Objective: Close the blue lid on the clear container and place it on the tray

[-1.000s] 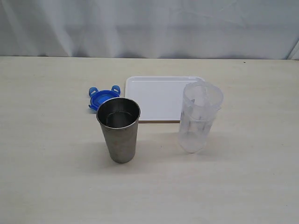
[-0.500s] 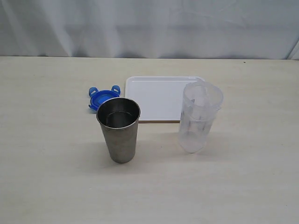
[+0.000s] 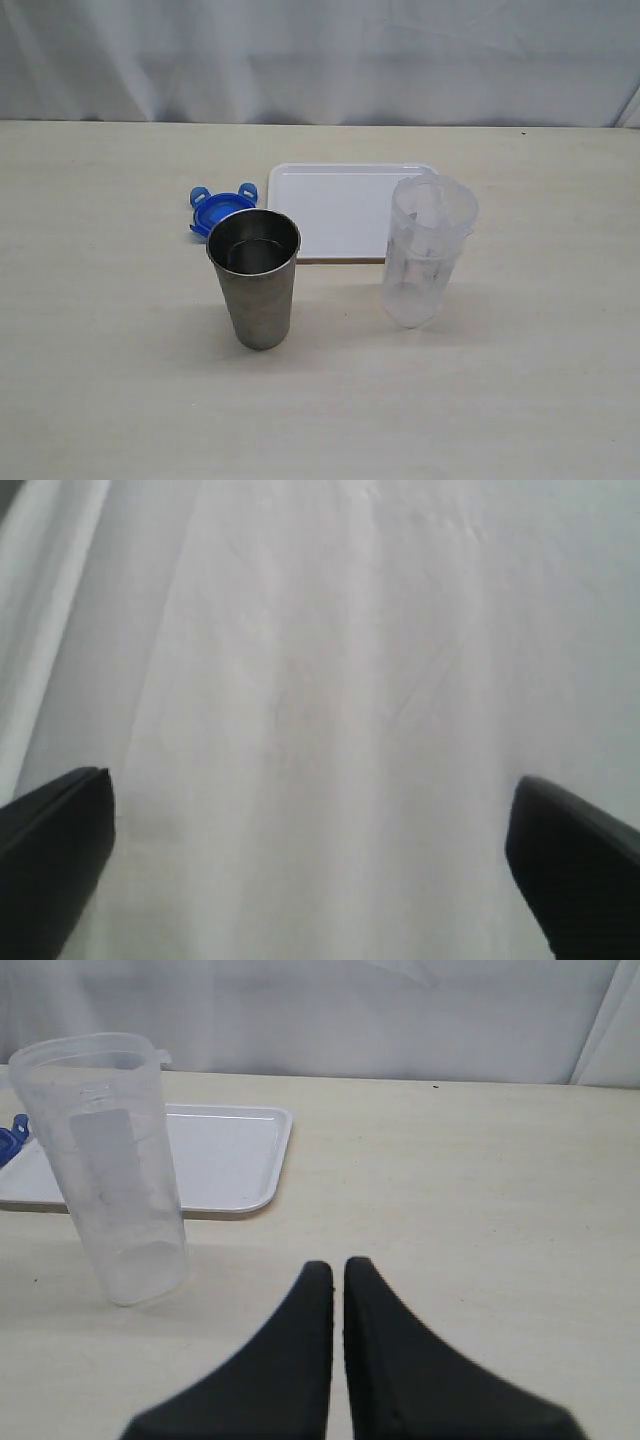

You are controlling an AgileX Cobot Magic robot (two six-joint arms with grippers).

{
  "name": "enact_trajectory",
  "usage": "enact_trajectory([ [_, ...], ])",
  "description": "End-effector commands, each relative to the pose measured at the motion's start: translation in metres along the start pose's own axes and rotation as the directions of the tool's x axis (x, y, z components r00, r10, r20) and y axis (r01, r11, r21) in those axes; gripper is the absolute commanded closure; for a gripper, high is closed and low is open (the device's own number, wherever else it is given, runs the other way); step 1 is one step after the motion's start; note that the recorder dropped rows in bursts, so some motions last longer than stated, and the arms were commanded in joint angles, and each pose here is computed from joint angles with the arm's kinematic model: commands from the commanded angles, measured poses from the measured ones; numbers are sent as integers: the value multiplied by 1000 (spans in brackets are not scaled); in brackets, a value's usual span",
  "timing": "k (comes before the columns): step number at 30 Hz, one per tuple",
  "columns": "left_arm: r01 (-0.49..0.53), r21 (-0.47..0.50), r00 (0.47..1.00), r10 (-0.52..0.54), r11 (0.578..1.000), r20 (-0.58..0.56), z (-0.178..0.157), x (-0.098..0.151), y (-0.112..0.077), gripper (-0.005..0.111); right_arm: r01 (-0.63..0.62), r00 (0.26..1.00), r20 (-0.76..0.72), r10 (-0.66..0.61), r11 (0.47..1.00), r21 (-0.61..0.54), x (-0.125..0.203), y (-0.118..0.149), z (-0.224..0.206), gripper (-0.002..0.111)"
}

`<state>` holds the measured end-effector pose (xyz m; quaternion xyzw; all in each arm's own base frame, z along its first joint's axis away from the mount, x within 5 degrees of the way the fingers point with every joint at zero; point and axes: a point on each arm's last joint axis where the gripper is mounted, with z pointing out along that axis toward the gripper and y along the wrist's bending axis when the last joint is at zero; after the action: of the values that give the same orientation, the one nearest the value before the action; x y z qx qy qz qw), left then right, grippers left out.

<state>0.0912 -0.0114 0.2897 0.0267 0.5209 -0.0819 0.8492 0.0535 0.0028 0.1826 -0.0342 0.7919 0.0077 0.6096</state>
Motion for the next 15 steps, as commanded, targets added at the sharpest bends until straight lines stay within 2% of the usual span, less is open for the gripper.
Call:
enact_trajectory([
  [1, -18, 73, 995, 25, 997, -94, 18, 20, -2, 2, -7, 1000, 1, 7, 1000, 4, 1, 0, 0, 104],
  [3, -31, 156, 982, 60, 987, -181, 27, 41, -5, 2, -7, 1000, 1, 7, 1000, 4, 1, 0, 0, 104],
  [6, 24, 281, 944, 70, 959, -322, 38, 80, -10, 2, -7, 1000, 1, 7, 1000, 4, 1, 0, 0, 104],
  [8, 42, 330, 927, 86, 943, -365, 40, 96, -12, 2, -7, 1000, 1, 7, 1000, 4, 1, 0, 0, 104],
  [9, 35, 391, 912, 130, 920, -389, 40, 109, -15, 2, -7, 1000, 1, 7, 1000, 4, 1, 0, 0, 104],
  [13, 90, 451, 897, 124, 888, -424, 39, 134, -17, 2, -7, 1000, 1, 7, 1000, 4, 1, 0, 0, 104],
  [15, 121, 465, 859, 143, 877, -492, 36, 152, -17, 2, -7, 1000, 1, 7, 1000, 4, 1, 0, 0, 104],
])
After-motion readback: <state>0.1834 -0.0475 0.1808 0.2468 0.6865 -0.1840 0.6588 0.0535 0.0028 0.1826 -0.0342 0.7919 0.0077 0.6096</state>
